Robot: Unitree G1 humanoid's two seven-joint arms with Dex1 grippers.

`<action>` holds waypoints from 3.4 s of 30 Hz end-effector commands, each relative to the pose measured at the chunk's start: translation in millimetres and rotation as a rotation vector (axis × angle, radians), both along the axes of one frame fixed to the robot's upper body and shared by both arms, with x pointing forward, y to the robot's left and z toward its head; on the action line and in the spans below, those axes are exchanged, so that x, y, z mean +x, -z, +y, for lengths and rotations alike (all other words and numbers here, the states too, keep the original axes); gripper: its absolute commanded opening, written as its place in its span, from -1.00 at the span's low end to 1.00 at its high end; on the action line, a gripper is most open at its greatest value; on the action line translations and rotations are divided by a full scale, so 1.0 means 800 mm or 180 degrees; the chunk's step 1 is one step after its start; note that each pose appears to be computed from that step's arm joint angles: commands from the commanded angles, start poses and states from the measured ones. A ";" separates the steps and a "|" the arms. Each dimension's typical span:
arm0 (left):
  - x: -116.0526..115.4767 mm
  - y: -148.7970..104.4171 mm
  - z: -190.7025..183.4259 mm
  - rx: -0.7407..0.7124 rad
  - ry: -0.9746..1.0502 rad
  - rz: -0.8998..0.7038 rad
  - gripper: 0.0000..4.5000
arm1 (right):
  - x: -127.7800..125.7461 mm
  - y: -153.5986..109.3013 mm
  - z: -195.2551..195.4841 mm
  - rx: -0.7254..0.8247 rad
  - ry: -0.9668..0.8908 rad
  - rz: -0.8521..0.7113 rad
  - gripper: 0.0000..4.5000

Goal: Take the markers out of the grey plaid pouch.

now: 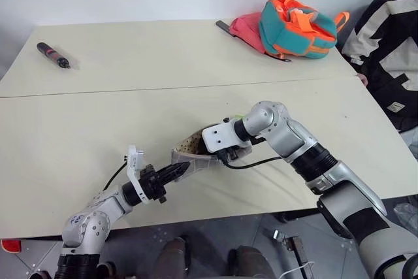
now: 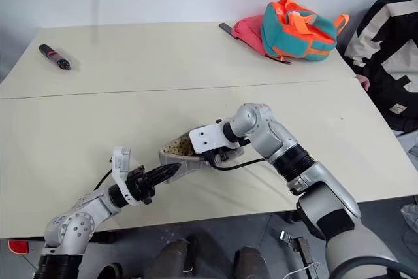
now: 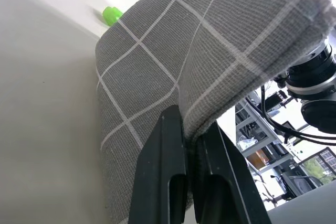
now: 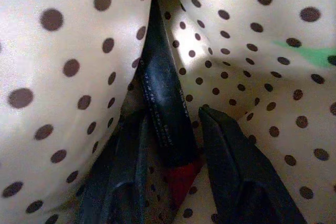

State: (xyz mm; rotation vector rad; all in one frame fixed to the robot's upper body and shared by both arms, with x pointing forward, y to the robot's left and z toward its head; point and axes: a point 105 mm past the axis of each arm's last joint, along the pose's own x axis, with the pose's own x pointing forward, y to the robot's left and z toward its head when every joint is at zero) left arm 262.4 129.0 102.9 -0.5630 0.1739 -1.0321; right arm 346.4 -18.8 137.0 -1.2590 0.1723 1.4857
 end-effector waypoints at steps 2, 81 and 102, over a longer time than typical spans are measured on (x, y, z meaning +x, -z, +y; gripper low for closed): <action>-0.001 -0.010 -0.004 -0.0057 0.0031 -0.0117 -1.00 | -0.007 0.043 -0.008 -0.0221 0.0072 0.0241 -0.58; 0.005 -0.011 0.018 -0.0412 -0.0008 0.0394 -1.00 | -0.012 -0.016 0.007 0.0028 -0.0074 0.0007 -0.72; -0.003 -0.021 0.004 -0.0539 0.0197 0.0407 -1.00 | 0.004 0.021 0.021 -0.0168 -0.0014 -0.0109 -0.72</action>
